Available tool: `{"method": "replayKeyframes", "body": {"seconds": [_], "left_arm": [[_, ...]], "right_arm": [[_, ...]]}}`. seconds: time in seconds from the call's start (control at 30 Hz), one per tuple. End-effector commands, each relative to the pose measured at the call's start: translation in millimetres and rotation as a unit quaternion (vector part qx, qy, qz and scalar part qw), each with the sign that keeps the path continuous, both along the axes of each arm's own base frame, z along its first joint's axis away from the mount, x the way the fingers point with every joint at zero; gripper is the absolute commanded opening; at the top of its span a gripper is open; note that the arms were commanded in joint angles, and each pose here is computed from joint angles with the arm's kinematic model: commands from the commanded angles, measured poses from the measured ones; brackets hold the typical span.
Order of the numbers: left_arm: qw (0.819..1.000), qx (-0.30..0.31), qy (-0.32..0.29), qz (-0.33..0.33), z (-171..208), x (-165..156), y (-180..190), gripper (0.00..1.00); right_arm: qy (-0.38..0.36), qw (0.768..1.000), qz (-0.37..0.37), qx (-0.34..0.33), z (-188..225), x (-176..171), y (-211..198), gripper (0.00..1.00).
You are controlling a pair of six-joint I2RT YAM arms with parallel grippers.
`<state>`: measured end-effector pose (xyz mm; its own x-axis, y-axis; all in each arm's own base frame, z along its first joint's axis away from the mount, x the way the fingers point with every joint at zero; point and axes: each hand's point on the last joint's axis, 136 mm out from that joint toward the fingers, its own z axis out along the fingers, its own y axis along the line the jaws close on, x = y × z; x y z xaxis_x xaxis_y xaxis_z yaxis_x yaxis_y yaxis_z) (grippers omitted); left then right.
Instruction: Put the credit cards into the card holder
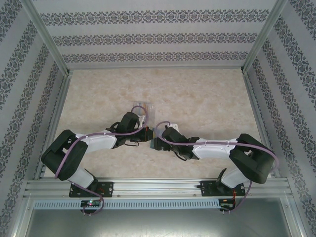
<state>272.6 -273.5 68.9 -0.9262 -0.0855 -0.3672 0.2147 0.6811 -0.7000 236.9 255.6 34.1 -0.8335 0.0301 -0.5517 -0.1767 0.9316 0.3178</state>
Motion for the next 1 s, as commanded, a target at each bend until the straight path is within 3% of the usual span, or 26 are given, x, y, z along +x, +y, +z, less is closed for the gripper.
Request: {"method": "replayKeyframes", "body": {"seconds": [0.0, 0.2, 0.3, 0.5, 0.6, 0.73, 0.9, 0.97], "left_arm": [[1.0, -0.001, -0.006, 0.0, 6.1, -1.9, 3.4, 0.0], [1.0, 0.007, -0.009, 0.002, 5.6, -1.0, 5.2, 0.0], [1.0, 0.009, -0.006, 0.004, 3.0, -0.8, 5.9, 0.0], [1.0, 0.01, -0.002, 0.006, -0.4, -0.2, 5.4, 0.0], [1.0, 0.009, -0.002, 0.005, -0.5, 0.9, 4.5, 0.0], [1.0, 0.011, -0.001, 0.006, -1.4, 0.9, 4.5, 0.0], [1.0, 0.023, 0.002, 0.011, -8.0, -1.3, 10.1, 0.0], [0.999, 0.033, 0.002, 0.012, -12.3, -2.9, 13.5, 0.0]], "right_arm": [[0.007, 0.997, -0.055, -0.047, -12.4, -1.3, -38.8, 0.94], [-0.011, 0.993, -0.1, -0.055, 7.2, -2.6, -64.0, 0.95], [-0.03, 0.993, -0.108, -0.022, 26.2, -2.8, -69.3, 0.95], [-0.051, 0.995, -0.033, 0.083, 80.1, -1.0, -31.2, 0.91], [-0.031, 0.993, 0.001, 0.115, 86.7, -2.7, -6.1, 0.89], [-0.001, 0.99, 0.023, 0.139, 69.0, -2.7, 16.9, 0.75], [0.036, 0.992, 0.0, 0.118, 39.1, 2.9, 15.0, 0.61], [0.059, 0.992, 0.011, 0.109, 25.8, 2.6, 16.3, 0.35]]}}
